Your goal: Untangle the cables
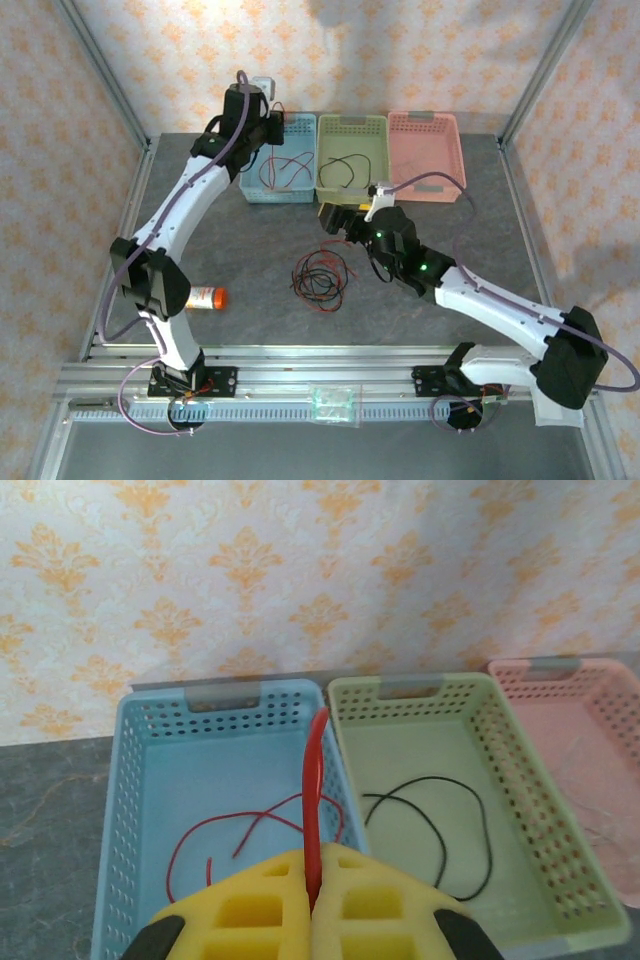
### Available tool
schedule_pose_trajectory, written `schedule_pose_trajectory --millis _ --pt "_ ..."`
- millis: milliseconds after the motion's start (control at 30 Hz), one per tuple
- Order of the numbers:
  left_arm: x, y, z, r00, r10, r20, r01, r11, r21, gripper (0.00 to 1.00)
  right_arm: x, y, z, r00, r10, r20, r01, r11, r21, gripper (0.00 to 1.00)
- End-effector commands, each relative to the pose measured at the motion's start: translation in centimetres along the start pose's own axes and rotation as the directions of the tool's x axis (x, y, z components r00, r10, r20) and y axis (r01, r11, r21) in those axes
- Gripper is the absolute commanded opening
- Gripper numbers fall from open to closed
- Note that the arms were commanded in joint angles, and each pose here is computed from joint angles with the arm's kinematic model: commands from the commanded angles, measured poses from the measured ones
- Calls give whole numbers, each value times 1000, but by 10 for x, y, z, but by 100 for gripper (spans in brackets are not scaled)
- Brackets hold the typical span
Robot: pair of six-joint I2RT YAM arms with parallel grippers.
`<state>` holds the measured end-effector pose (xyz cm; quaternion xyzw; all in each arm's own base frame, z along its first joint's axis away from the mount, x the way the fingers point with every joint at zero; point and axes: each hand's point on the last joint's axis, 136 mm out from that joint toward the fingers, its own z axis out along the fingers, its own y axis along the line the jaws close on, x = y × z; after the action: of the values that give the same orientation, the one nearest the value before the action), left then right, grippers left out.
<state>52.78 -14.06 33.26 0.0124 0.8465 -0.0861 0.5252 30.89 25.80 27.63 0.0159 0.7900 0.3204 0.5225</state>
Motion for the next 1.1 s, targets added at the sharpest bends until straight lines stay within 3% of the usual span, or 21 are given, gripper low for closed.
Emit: schedule_pose_trajectory --millis 0,300,433,667,867,1067 --pt "-28 11 7 995 28 92 -22 998 -63 0 -14 -2 -14 999 -29 44 28 999 16 100" --pt "-9 42 68 996 94 12 -87 961 -261 0 -12 -8 -21 999 -28 33 27 999 36 100" --pt "3 61 88 990 132 -54 -142 907 -397 0 -11 -10 -22 1000 -18 22 17 999 49 100" --pt "40 65 127 983 135 -121 -173 897 -406 0 -6 -16 -26 1000 1 16 -2 998 59 100" --pt "70 58 153 979 86 -185 -149 922 -359 38 -6 -17 -27 1000 4 10 -5 998 66 100" --pt "77 50 155 978 61 -197 -122 942 -312 54 -1 -23 -27 1000 8 -5 -8 996 91 100"
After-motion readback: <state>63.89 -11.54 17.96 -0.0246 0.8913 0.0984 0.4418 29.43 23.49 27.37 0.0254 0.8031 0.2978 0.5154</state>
